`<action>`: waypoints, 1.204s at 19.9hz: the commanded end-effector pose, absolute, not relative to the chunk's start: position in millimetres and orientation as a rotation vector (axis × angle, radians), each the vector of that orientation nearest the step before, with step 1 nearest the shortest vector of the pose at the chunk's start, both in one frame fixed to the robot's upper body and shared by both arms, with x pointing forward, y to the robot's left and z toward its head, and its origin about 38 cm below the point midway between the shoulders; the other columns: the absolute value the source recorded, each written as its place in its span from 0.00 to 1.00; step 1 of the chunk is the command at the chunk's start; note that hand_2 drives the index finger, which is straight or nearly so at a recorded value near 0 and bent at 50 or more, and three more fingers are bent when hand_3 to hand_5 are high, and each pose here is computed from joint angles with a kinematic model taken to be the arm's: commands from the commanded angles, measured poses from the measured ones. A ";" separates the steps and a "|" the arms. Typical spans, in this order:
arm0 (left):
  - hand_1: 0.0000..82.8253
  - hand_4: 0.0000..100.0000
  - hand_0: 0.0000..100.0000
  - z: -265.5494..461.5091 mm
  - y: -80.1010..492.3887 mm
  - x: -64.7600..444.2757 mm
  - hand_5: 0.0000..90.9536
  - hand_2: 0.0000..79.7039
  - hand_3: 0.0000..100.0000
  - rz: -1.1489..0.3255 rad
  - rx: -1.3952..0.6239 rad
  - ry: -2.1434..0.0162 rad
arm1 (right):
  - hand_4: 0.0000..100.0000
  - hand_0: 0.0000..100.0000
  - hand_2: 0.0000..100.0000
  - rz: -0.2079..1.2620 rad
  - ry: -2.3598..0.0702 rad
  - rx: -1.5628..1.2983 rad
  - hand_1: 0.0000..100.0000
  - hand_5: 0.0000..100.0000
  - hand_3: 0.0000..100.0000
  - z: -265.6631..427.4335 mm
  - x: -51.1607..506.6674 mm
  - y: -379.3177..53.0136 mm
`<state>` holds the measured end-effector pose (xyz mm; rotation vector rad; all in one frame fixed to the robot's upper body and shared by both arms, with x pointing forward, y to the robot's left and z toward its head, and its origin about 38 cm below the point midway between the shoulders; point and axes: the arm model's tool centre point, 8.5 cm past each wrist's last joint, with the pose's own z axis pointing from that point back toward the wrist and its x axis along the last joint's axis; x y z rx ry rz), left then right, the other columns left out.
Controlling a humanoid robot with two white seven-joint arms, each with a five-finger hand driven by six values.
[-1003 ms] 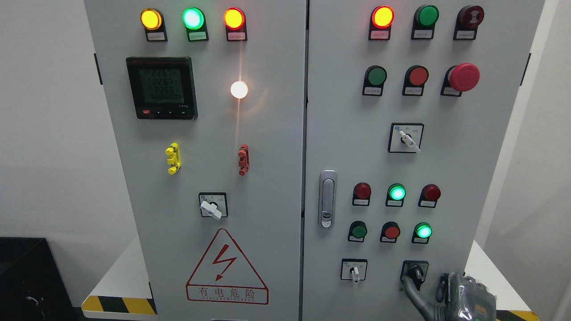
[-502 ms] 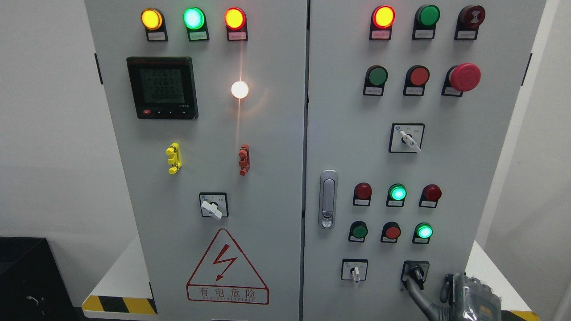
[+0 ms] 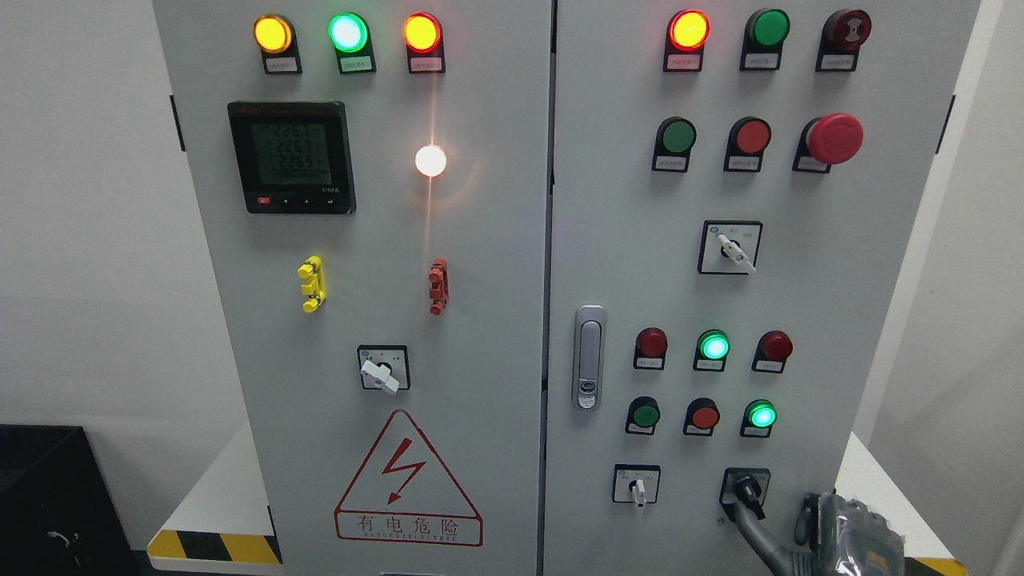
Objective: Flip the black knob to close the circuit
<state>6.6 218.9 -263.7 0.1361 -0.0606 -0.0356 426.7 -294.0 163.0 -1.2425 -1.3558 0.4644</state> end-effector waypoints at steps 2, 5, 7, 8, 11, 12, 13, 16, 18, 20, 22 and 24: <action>0.67 0.00 0.12 -264.2 217.1 2.2 0.00 0.00 0.00 -0.032 0.131 -0.067 | 0.89 0.00 0.89 0.441 -1.343 -1.252 0.15 0.96 1.00 163.3 424.7 -302.1; 0.67 0.00 0.12 -264.2 217.1 2.2 0.00 0.00 0.00 -0.032 0.131 -0.067 | 0.89 0.00 0.89 0.440 -1.344 -1.252 0.15 0.96 1.00 163.8 424.6 -302.1; 0.67 0.00 0.12 -264.2 217.2 1.7 0.00 0.00 0.00 -0.032 0.131 -0.066 | 0.89 0.00 0.89 0.439 -1.345 -1.251 0.15 0.96 1.00 163.7 424.6 -302.1; 0.67 0.00 0.12 -264.2 217.1 2.2 0.00 0.00 0.00 -0.032 0.131 -0.067 | 0.89 0.00 0.89 0.439 -1.345 -1.251 0.15 0.96 1.00 163.8 424.6 -302.1; 0.67 0.00 0.12 -264.2 217.1 3.2 0.00 0.00 0.00 -0.032 0.131 -0.069 | 0.89 0.00 0.89 0.437 -1.347 -1.251 0.15 0.96 1.00 164.2 424.5 -302.2; 0.67 0.00 0.12 -264.2 217.1 2.3 0.00 0.00 0.00 -0.034 0.131 -0.067 | 0.89 0.00 0.89 0.437 -1.347 -1.251 0.15 0.96 1.00 164.2 424.5 -302.2; 0.67 0.00 0.12 -264.2 218.1 2.2 0.00 0.00 0.00 -0.032 0.133 -0.067 | 0.89 0.00 0.89 0.436 -1.349 -1.250 0.15 0.96 1.00 164.9 424.9 -302.1; 0.67 0.00 0.12 -264.2 218.1 2.2 0.00 0.00 0.00 -0.032 0.133 -0.067 | 0.89 0.00 0.89 0.434 -1.353 -1.250 0.15 0.96 1.00 165.9 424.7 -302.0; 0.67 0.00 0.12 -264.2 217.1 2.2 0.00 0.00 0.00 -0.034 0.131 -0.067 | 0.89 0.00 0.89 0.432 -1.355 -1.248 0.15 0.96 1.00 165.9 424.7 -302.0; 0.67 0.00 0.12 -264.2 217.1 2.2 0.00 0.00 0.00 -0.032 0.131 -0.067 | 0.89 0.00 0.89 0.432 -1.355 -1.248 0.15 0.96 1.00 165.9 424.7 -302.0; 0.67 0.00 0.12 -264.2 217.1 2.2 0.00 0.00 0.00 -0.034 0.131 -0.067 | 0.89 0.00 0.89 0.434 -1.357 -1.247 0.15 0.96 1.00 166.0 424.8 -301.8; 0.67 0.00 0.12 -264.2 217.1 2.2 0.00 0.00 0.00 -0.032 0.131 -0.067 | 0.89 0.00 0.89 0.435 -1.358 -1.248 0.15 0.96 1.00 165.7 424.9 -301.7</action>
